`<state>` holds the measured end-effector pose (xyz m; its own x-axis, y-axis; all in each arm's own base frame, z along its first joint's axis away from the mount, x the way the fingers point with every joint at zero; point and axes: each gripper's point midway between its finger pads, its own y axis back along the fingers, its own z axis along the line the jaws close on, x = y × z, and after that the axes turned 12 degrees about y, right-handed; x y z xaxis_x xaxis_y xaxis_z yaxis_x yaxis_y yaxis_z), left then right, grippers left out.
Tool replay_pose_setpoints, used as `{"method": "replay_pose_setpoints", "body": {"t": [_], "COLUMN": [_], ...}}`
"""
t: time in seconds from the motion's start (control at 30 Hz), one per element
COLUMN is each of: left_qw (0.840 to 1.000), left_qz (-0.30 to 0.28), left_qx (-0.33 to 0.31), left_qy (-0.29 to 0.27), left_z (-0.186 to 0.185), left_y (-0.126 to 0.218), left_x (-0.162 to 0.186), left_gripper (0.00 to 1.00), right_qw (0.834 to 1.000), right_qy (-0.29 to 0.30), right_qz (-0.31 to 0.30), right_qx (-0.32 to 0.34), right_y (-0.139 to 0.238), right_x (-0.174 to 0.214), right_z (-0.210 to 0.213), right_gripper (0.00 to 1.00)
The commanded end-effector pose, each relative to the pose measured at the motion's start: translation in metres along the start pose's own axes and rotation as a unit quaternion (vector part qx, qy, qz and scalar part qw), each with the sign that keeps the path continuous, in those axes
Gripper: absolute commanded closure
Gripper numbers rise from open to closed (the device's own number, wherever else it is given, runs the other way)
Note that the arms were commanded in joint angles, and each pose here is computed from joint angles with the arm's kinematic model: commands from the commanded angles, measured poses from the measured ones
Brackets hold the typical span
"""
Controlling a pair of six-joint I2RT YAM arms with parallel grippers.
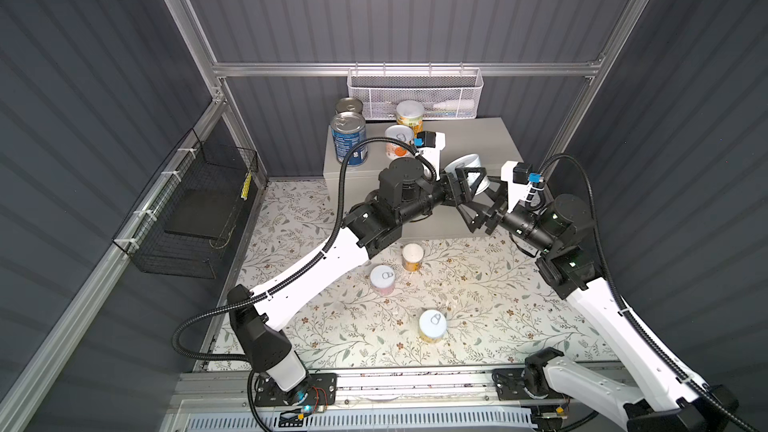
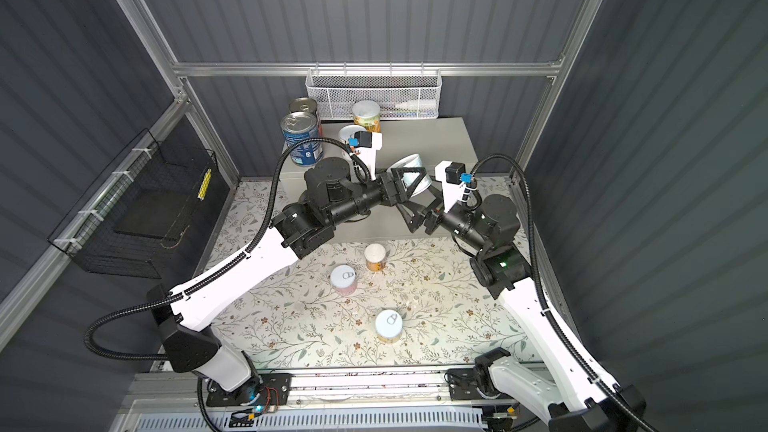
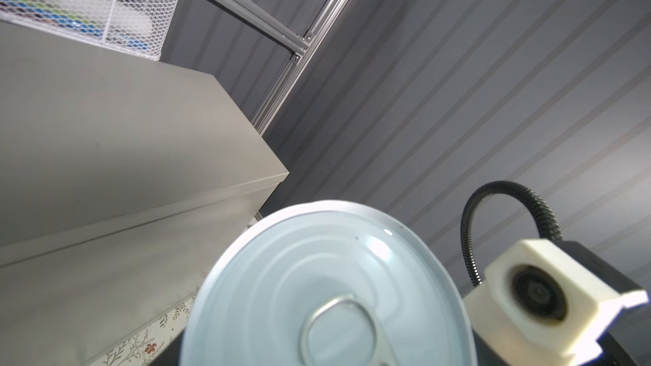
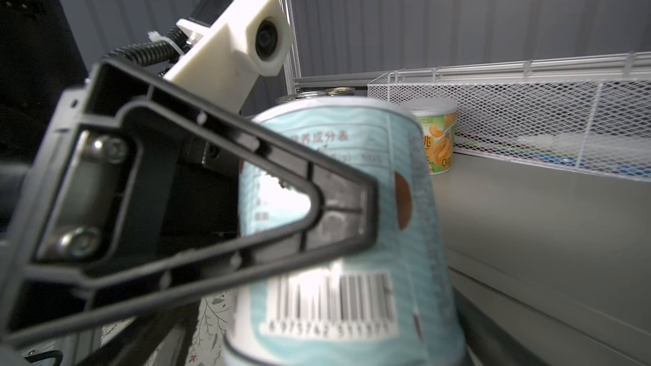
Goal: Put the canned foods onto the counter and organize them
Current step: 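Close the left gripper on the pale green-blue can held by the right gripper, then carry the can with the left gripper while the right gripper opens and draws back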
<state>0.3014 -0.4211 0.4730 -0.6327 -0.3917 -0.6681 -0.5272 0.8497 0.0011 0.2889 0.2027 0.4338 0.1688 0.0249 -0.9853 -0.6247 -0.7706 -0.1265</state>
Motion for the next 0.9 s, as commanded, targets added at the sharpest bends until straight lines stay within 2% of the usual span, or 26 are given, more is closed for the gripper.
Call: {"method": "replay_pose_setpoints", "body": {"t": [0.0,0.17,0.4,0.6,0.77,0.87], "left_qw": [0.997,0.995,0.987,0.976,0.972,0.963], "left_qz": [-0.024,-0.020,-0.030,-0.036,-0.046,-0.064], "left_qx": [0.036,0.019,0.009,-0.046,-0.082,-0.121], "left_qy": [-0.060,-0.095,-0.156,-0.208,-0.217,-0.232], "left_z": [-0.033,-0.033,-0.031,-0.018,-0.001,0.011], "left_y": [0.001,-0.008,-0.020,-0.030,-0.036,-0.036], "left_x": [-0.026,-0.030,-0.037,-0.052,-0.057,-0.066], "left_gripper": [0.52,0.52,0.52,0.53,0.53,0.54], "right_qw": [1.000,0.999,0.996,0.993,0.990,0.990], "right_qy": [0.013,0.013,0.025,0.013,0.009,0.002], "right_qz": [0.003,0.017,0.039,0.057,0.068,0.062], "right_qx": [0.000,0.046,0.072,0.104,0.120,0.130], "right_y": [0.006,0.016,0.027,0.032,0.039,0.046], "right_x": [-0.007,0.000,0.010,0.022,0.031,0.027], "right_z": [0.005,-0.006,-0.010,-0.020,-0.023,-0.023], "right_gripper": [0.01,0.01,0.01,0.01,0.01,0.01]}}
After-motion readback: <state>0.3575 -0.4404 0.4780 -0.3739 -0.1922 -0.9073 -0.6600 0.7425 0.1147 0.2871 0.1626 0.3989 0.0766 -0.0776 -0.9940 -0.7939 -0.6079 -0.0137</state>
